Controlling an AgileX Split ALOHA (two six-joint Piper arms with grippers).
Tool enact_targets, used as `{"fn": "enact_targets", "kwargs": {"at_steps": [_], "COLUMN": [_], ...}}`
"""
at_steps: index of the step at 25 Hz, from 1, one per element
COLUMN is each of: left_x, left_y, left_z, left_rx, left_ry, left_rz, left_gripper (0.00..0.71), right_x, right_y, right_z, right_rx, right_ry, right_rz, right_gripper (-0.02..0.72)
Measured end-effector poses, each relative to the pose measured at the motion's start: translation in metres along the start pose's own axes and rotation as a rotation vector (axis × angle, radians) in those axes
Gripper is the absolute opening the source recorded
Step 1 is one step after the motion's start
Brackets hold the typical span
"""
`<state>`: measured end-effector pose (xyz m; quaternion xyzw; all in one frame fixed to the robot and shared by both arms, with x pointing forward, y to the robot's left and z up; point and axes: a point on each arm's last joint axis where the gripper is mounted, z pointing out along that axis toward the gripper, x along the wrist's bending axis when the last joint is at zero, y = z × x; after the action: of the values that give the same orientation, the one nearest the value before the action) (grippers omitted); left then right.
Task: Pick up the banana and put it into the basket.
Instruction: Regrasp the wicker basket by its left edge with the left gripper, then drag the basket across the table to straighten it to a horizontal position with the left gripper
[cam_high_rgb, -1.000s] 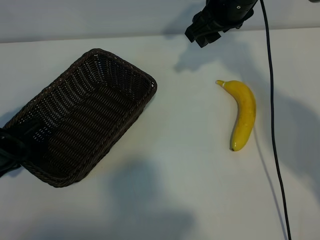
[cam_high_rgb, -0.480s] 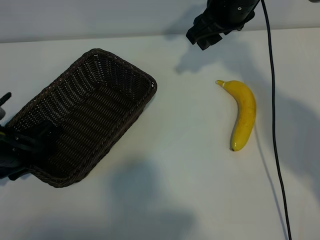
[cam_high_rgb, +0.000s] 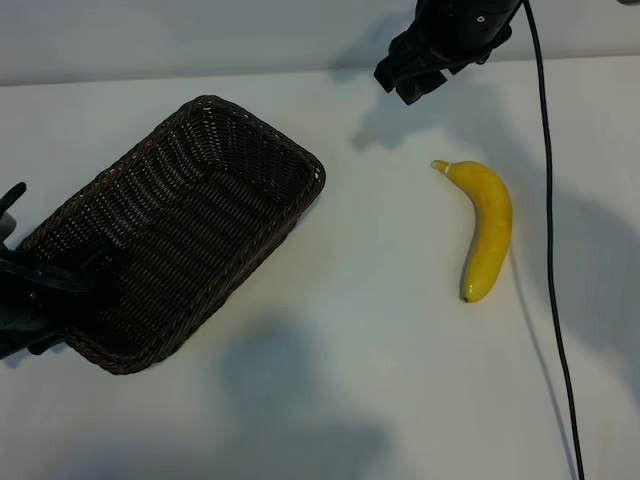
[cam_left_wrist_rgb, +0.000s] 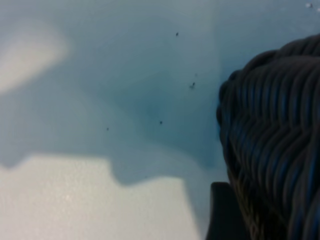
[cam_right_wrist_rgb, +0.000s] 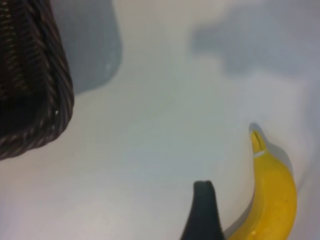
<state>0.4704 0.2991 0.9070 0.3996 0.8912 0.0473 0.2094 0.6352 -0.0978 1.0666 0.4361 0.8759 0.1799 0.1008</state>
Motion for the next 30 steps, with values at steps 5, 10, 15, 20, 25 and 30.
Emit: {"fn": "enact_targets", "kwargs": {"at_steps": [5, 10, 15, 20, 25, 30], "left_x": [0.0, 0.0, -0.001, -0.008, -0.028, -0.046], "left_y": [0.0, 0.0, 0.001, 0.003, 0.018, 0.03], "left_z": [0.0, 0.001, -0.001, -0.012, -0.024, -0.036], "left_rx": [-0.002, -0.004, -0.009, 0.017, 0.032, 0.037], "left_ry": [0.0, 0.0, -0.007, -0.033, -0.075, -0.112], "left_rz": [0.032, 0.054, 0.089, 0.161, 0.288, 0.373], "left_gripper": [0.464, 0.449, 0.449, 0.43, 0.171, 0.171], "right_x": [0.0, 0.0, 0.0, 0.0, 0.001, 0.001], "right_y": [0.0, -0.001, -0.001, -0.001, -0.003, -0.004], "right_z": [0.0, 0.0, 0.0, 0.0, 0.0, 0.0], "right_rx": [0.005, 0.008, 0.01, 0.016, 0.029, 0.048], "right_ry": [0.001, 0.002, 0.002, 0.004, 0.01, 0.014], "right_rz": [-0.001, -0.001, 0.0, 0.0, 0.002, 0.001], "right_gripper": [0.571, 0.571, 0.571, 0.571, 0.571, 0.571]}}
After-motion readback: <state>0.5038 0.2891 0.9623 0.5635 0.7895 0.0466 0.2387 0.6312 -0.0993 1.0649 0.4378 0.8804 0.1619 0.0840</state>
